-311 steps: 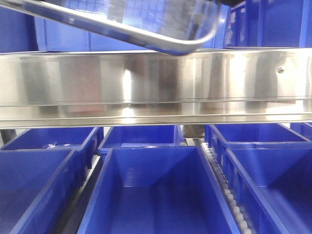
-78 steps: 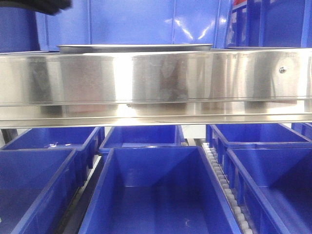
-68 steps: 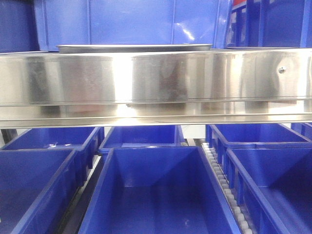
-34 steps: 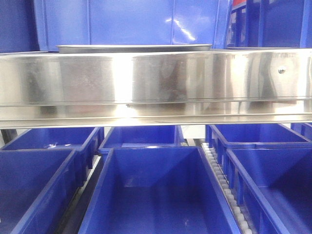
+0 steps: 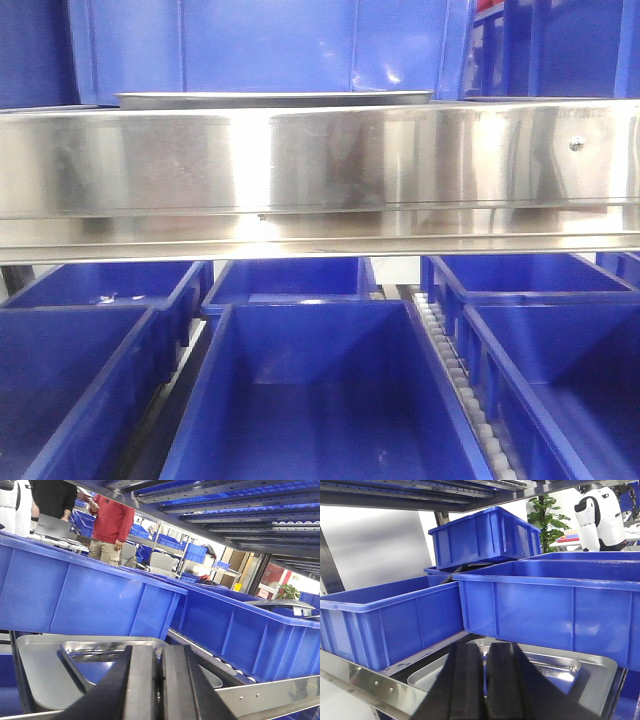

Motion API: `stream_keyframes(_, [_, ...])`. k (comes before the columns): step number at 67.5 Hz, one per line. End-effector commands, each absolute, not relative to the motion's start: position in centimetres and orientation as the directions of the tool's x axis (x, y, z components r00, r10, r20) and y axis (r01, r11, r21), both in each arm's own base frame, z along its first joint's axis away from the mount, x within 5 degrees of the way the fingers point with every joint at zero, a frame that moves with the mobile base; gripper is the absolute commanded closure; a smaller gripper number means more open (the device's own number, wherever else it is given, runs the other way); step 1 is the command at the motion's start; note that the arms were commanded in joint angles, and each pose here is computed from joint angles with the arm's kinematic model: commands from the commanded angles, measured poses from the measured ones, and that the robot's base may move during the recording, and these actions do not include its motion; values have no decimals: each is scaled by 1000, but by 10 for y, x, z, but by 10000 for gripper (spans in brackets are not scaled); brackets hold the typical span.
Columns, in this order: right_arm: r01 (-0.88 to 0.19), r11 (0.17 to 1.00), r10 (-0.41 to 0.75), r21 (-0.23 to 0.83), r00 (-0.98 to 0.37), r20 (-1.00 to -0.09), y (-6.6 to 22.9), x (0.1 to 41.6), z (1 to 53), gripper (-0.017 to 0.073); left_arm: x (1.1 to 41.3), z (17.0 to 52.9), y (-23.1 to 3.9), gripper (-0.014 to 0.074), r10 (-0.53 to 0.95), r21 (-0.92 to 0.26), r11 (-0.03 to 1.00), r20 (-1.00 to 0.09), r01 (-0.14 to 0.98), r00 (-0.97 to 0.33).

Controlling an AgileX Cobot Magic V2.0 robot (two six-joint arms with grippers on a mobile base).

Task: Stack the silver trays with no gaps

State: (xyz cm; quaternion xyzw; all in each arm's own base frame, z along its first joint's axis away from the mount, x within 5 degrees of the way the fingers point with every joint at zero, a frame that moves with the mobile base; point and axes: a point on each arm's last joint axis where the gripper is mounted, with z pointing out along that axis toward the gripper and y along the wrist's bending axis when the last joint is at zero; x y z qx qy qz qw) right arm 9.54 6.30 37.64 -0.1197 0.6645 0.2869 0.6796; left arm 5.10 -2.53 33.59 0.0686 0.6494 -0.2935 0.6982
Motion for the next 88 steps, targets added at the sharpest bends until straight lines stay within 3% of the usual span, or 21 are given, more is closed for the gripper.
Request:
stream_keyframes(1, [-557,792,263,250,-58,-963,63,94,376,578,50,337,-26,603,-328,-284,810,-945,513,-5])
stream_keyframes(12, [-506,813,279,287,-94,-956,56,94,356,578,50,337,-26,603,-328,-284,810,-945,513,-5])
stream_keyframes(26, [-340,937,89,85,-2,-996,30,84,295,578,50,337,-26,603,-328,-284,810,-945,513,-5])
stream_keyframes(35, [-188,979,93,73,99,-991,14,74,266,578,50,337,-26,603,-328,-284,810,-945,513,-5])
stream_keyframes(48, [-46,996,81,77,93,-992,2,64,226,578,50,337,-26,603,-328,-284,810,-945,513,-5])
stream_keyframes(58, [-19,997,79,77,147,-986,0,57,219,578,50,337,-26,603,-328,-284,810,-945,513,-5])
stream_keyframes(68, [-13,997,78,78,9,-997,1,56,206,578,50,337,-26,603,-328,-284,810,-945,513,-5])
stream_keyframes(88, [-13,997,78,77,23,-997,1,56,207,578,50,337,-26,603,-328,-284,810,-945,513,-5])
